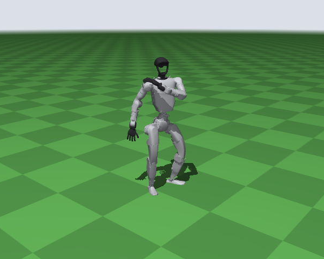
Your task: Sport exercise
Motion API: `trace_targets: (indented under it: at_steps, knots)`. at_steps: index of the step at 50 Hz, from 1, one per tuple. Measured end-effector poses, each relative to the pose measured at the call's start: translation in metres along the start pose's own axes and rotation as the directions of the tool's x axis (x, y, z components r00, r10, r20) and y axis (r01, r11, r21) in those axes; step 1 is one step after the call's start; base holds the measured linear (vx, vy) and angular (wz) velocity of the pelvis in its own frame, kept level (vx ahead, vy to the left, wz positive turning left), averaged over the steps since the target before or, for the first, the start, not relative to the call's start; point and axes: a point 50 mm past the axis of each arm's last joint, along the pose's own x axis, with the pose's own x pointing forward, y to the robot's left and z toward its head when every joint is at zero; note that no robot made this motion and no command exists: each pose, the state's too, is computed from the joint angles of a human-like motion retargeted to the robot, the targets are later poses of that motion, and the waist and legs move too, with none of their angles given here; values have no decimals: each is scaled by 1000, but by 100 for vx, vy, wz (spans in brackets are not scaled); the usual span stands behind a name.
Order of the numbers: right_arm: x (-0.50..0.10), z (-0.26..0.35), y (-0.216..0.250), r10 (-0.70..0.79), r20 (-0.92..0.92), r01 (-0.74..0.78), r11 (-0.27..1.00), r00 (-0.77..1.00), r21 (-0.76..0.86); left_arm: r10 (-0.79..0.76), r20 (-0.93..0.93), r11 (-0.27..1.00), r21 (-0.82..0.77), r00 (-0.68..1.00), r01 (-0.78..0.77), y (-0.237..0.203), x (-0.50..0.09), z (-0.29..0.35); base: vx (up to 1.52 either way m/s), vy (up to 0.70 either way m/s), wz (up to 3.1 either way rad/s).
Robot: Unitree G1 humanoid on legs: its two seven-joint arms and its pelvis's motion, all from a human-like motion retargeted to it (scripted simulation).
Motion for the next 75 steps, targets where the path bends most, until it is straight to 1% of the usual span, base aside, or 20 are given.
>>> trace_targets:
  at_steps: [3,6,12,15,18,24,27,30,33,35,38,40,43,46,52,57,63,70,73,75]
  knots:
    - [-4,-16,-17,-67,-40,67,998,997,2,82,-173,997,26,982,-79,12,-35,-24,0,0,0]
    - [-2,-9,-39,-164,-23,164,986,986,18,93,-434,996,26,896,-91,0,-92,-56,0,3,26]
    - [1,59,-105,-428,123,408,899,895,161,-90,-895,984,-147,437,-98,-76,-251,-65,3,5,44]
    - [-9,107,-144,-561,222,503,822,798,268,-198,-967,963,-222,161,-151,-111,-324,-31,4,8,59]
    - [-30,149,-182,-665,335,563,745,667,358,-233,-972,955,-222,-31,-198,-122,-373,13,5,9,71]
    - [-104,213,-242,-744,592,624,628,309,464,-154,-977,976,-126,-148,-180,-84,-408,84,6,8,87]
    - [-165,239,-259,-679,733,665,569,48,484,-59,-993,993,-48,-100,-108,-50,-400,99,9,5,92]
    - [-245,263,-259,-493,828,709,482,-267,515,61,-998,998,61,1,-16,-17,-382,100,8,3,88]
    - [-367,261,-242,-146,766,724,259,-626,640,257,-951,952,279,169,123,28,-355,92,12,-1,87]
    - [-438,246,-219,112,655,663,59,-747,746,375,-884,877,436,278,204,56,-339,90,8,-2,79]
    - [-527,212,-181,447,457,374,-266,-769,888,510,-757,706,639,408,305,92,-326,90,6,-1,68]
    - [-572,188,-151,630,330,86,-386,-703,919,561,-683,588,726,467,356,111,-322,93,4,0,57]
    - [-619,158,-108,821,168,-311,-385,-546,869,603,-630,461,776,489,431,128,-327,99,1,1,51]
    - [-644,140,-67,926,71,-548,-280,-371,788,638,-639,406,754,430,517,133,-345,109,-1,4,48]
    - [-663,140,-15,982,63,-673,-167,-176,720,681,-717,488,594,146,640,111,-390,143,-4,5,42]
    - [-670,150,2,983,91,-662,-173,-156,729,645,-762,617,472,-61,630,85,-410,162,-2,2,12]
    - [-675,152,0,973,80,-617,-201,-218,761,564,-793,755,385,-228,531,62,-421,163,0,-1,-11]
    - [-670,142,-66,877,118,-487,-365,-465,794,495,-797,865,413,-347,286,39,-431,136,-1,-2,-38]
    - [-652,137,-126,721,173,-314,-488,-671,815,449,-804,888,449,-391,96,20,-434,108,2,-1,-62]
    - [-605,130,-184,491,176,-117,-510,-853,852,398,-789,896,443,-467,15,8,-450,103,3,-2,-90]
